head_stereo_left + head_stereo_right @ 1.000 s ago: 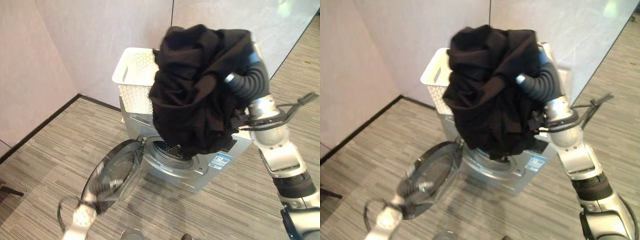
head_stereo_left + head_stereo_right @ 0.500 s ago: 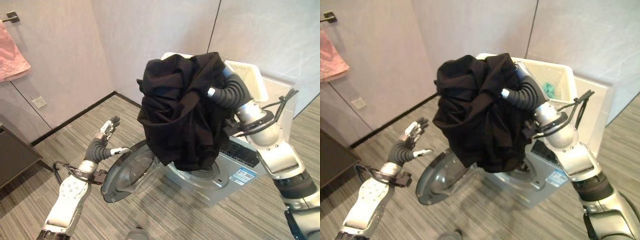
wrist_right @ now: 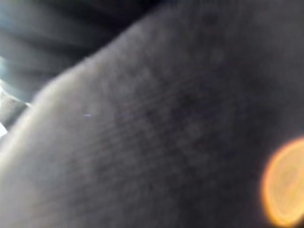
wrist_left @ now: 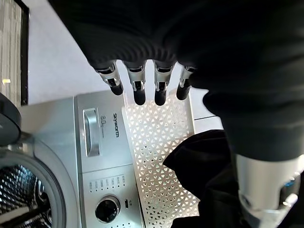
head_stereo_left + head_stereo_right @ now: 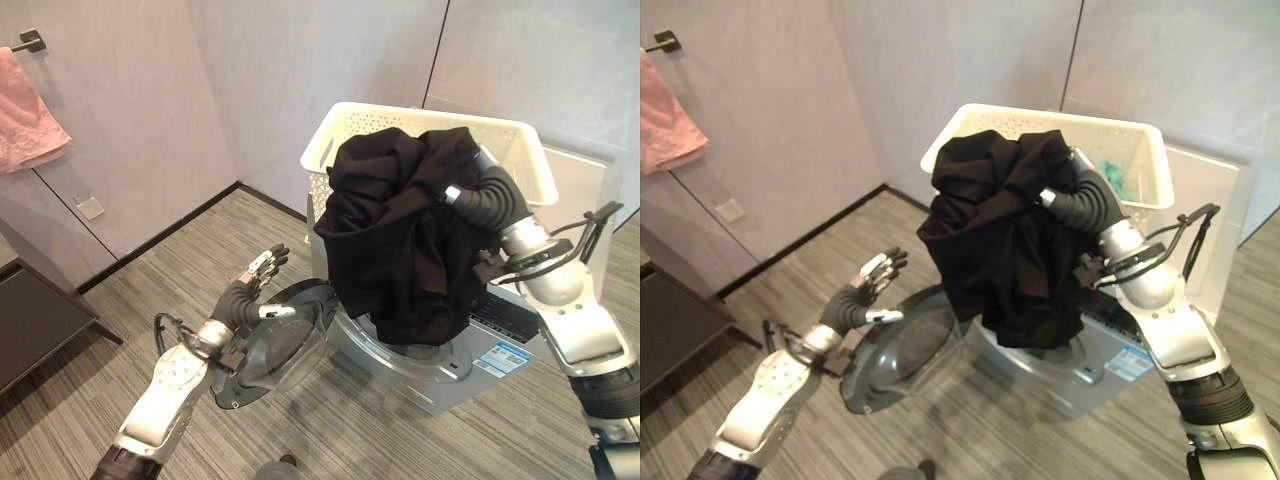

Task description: Grab the laundry basket,head to the washer,open it,put in the laundry and shut it.

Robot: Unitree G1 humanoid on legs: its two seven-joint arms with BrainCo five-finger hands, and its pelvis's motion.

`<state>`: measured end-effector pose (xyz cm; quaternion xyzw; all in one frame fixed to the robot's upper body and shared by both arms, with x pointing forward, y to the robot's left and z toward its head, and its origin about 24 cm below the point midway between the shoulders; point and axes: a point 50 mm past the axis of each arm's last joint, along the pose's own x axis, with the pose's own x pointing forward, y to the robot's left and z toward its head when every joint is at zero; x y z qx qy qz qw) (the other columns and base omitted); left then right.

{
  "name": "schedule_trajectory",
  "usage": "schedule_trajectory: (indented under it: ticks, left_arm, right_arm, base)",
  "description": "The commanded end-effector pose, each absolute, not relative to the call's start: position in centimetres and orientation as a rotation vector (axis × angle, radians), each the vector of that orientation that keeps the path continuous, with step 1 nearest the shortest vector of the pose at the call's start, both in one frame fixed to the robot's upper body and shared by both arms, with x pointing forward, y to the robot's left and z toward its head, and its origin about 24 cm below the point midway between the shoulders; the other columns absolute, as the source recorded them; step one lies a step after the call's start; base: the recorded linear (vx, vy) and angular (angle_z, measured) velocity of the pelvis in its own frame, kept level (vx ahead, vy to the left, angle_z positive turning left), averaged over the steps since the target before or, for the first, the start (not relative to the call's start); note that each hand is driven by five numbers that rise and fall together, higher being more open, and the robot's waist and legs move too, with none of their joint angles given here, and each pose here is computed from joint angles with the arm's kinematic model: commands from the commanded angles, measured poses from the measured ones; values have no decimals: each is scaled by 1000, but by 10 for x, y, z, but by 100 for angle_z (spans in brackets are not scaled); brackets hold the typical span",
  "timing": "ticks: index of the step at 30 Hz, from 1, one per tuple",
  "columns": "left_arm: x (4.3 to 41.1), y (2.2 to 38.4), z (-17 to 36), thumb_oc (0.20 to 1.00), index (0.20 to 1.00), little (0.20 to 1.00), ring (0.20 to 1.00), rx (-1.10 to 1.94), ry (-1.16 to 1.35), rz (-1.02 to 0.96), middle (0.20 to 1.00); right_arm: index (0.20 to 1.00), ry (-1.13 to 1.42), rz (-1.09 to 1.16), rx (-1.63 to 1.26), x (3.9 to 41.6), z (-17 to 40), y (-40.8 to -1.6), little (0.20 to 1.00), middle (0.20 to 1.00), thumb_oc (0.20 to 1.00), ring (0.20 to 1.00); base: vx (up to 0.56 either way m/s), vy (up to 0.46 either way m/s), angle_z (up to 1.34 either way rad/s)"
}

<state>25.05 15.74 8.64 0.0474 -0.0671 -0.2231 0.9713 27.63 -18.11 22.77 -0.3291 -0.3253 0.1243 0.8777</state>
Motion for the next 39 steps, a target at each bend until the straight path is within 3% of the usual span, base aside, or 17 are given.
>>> schedule_trajectory:
  ticks: [1, 12, 27, 33, 39]
  left_arm:
    - [265, 143, 99, 1000, 1000, 1000, 1000, 114, -194, -500, 1000]
    - [297, 105, 136, 1000, 1000, 1000, 1000, 134, -323, -563, 1000]
    - [306, 63, 165, 1000, 1000, 1000, 1000, 176, -462, -649, 1000]
    - [307, 69, 162, 1000, 1000, 1000, 1000, 181, -449, -628, 1000]
    - [285, 118, 146, 1000, 1000, 1000, 1000, 260, -377, -631, 1000]
  right_arm:
    - [200, -799, 205, -655, 277, 256, -178, 200, 200, 200, 200]
    - [200, -816, 293, -515, 279, 250, -151, 200, 200, 200, 200]
    - [200, -797, 361, -445, 280, 240, -134, 200, 200, 200, 200]
    - [200, -798, 360, -449, 280, 239, -133, 200, 200, 200, 200]
    - [200, -786, 325, -504, 277, 244, -154, 200, 200, 200, 200]
  base:
    - [0, 0, 0]
    - [8, 4, -9]
    - [0, 0, 0]
    - [28, 4, 5]
    - [20, 9, 1]
